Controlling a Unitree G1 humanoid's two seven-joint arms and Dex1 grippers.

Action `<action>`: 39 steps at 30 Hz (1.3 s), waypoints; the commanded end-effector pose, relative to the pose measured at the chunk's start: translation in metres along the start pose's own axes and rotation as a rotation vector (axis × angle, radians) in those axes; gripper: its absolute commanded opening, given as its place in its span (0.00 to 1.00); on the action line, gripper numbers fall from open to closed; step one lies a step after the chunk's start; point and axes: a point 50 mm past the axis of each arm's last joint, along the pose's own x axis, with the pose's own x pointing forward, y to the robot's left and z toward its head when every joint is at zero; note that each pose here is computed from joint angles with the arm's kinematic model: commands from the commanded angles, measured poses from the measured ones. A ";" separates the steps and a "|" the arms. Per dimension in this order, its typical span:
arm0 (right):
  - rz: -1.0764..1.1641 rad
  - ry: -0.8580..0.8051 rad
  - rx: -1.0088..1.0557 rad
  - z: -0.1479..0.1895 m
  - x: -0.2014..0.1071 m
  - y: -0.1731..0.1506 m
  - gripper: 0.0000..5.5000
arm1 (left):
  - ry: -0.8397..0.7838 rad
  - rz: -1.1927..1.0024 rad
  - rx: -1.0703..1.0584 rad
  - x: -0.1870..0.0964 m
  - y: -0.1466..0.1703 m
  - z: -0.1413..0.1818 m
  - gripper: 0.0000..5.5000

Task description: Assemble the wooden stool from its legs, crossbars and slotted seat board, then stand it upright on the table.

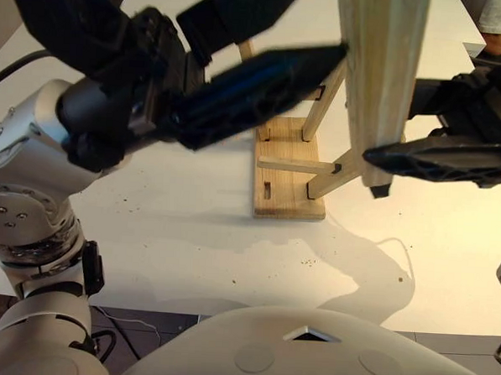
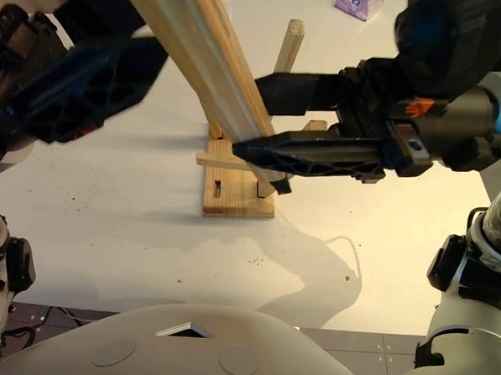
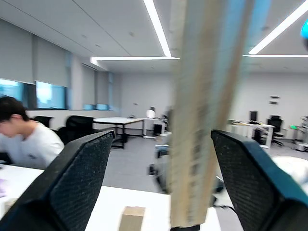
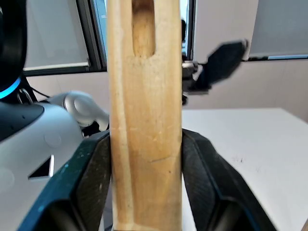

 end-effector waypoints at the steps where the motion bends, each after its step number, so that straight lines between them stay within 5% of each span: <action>1: -0.021 0.043 -0.023 -0.002 -0.004 -0.001 0.37 | 0.062 0.012 -0.023 -0.004 -0.001 -0.009 0.68; 19: -0.056 0.269 -0.166 -0.020 -0.003 -0.010 0.37 | 0.120 0.004 -0.030 -0.008 -0.005 -0.021 0.68; 29: -0.056 0.303 -0.167 -0.024 -0.006 -0.013 0.37 | 0.147 0.005 -0.021 -0.015 -0.005 -0.031 0.39; 37: -0.083 0.322 -0.200 -0.026 -0.006 -0.016 0.37 | 0.192 0.064 -0.018 -0.025 0.007 -0.043 0.38; 39: -0.105 0.317 -0.203 -0.025 -0.006 -0.019 0.47 | 0.200 0.066 -0.018 -0.026 0.007 -0.045 0.38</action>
